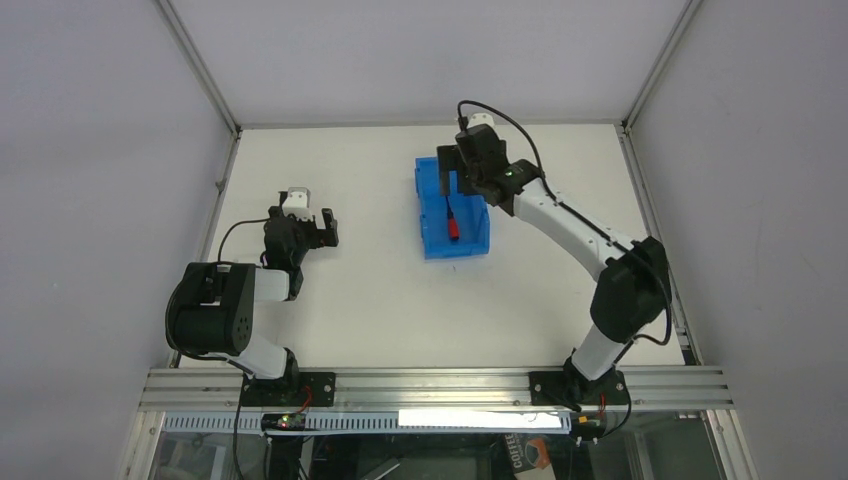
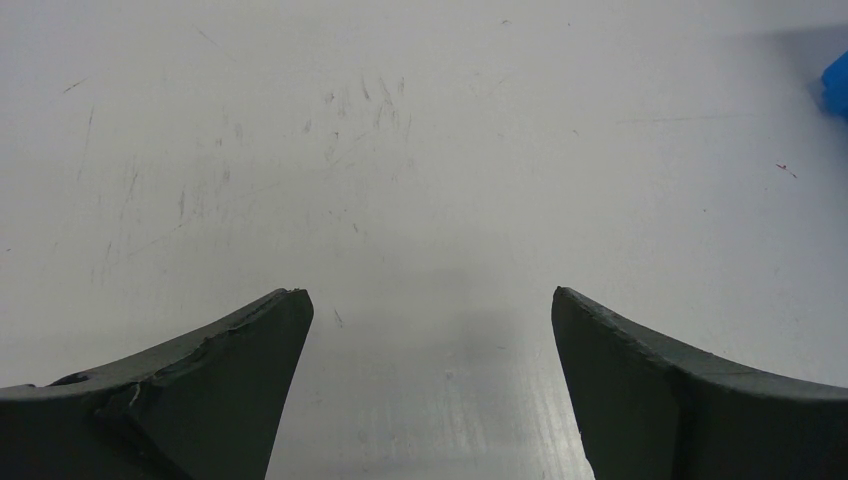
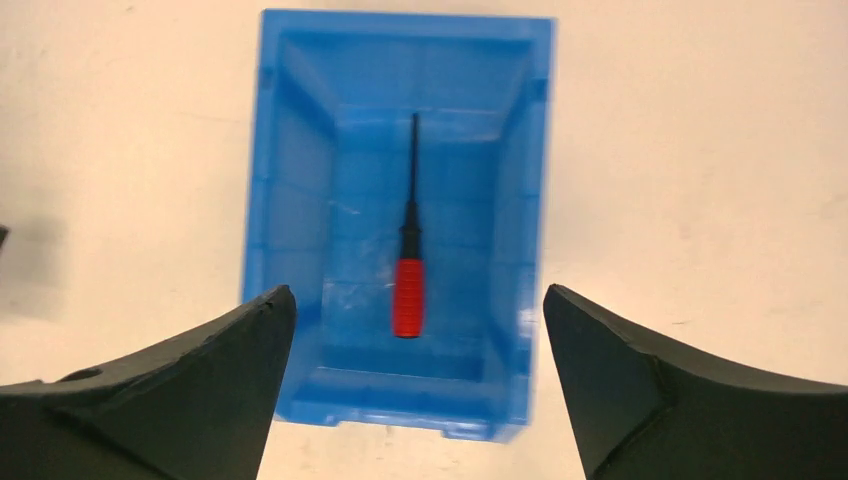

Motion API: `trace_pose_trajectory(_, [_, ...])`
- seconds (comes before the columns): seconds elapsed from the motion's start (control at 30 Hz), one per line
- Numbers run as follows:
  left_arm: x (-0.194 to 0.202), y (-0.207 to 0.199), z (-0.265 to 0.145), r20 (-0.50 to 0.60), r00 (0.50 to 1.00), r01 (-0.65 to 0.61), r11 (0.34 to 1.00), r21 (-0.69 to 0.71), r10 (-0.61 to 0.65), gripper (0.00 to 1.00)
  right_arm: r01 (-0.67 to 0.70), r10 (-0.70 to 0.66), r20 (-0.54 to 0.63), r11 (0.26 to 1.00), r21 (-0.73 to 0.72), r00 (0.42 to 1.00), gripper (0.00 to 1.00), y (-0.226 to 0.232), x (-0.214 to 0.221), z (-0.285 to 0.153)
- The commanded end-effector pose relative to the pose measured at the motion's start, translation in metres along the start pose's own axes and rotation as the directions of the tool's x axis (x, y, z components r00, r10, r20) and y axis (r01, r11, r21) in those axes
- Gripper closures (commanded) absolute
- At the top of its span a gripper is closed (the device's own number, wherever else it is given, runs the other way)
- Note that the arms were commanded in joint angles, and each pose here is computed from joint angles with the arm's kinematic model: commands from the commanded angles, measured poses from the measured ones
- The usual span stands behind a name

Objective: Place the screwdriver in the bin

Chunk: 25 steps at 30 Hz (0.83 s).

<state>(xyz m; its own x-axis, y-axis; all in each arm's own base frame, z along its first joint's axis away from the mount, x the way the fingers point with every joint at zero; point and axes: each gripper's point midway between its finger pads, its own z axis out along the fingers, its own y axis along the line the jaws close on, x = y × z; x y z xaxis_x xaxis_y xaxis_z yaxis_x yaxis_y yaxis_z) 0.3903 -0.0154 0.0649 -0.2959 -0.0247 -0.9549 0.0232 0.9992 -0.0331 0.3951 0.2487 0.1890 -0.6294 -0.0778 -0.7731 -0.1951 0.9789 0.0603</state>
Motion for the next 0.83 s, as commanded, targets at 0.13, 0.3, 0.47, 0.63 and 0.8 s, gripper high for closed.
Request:
trace_pose_trajectory(0.13, [-0.014,-0.002,-0.001,0.045,0.999,0.021,1.000,0.015,-0.022,0.01,-0.006,0.001,0.031,0.987,0.160,1.000,0.01,-0.123,-0.017,-0.037])
trace_pose_trajectory(0.3, [-0.014,-0.002,-0.001,0.045,0.999,0.021,1.000,0.015,-0.022,0.01,-0.116,0.107,0.050,0.966,0.230,0.993,0.01,-0.201,-0.007,-0.046])
trace_pose_trajectory(0.47, [-0.014,-0.002,-0.001,0.044,0.999,0.021,1.000,0.015,-0.022,0.01,-0.130,0.119,0.056,0.954,0.268,0.991,0.01,-0.235,0.004,-0.055])
trace_pose_trajectory(0.63, [-0.014,-0.002,-0.001,0.045,0.999,0.021,1.000,0.015,-0.022,0.01,-0.165,0.140,0.107,0.947,0.277,0.984,0.01,-0.246,0.008,-0.056])
trace_pose_trajectory(0.8, [-0.014,-0.002,-0.001,0.044,0.999,0.021,1.000,0.014,-0.022,0.01,-0.223,0.178,0.168,0.926,0.306,0.970,0.01,-0.255,0.010,-0.056])
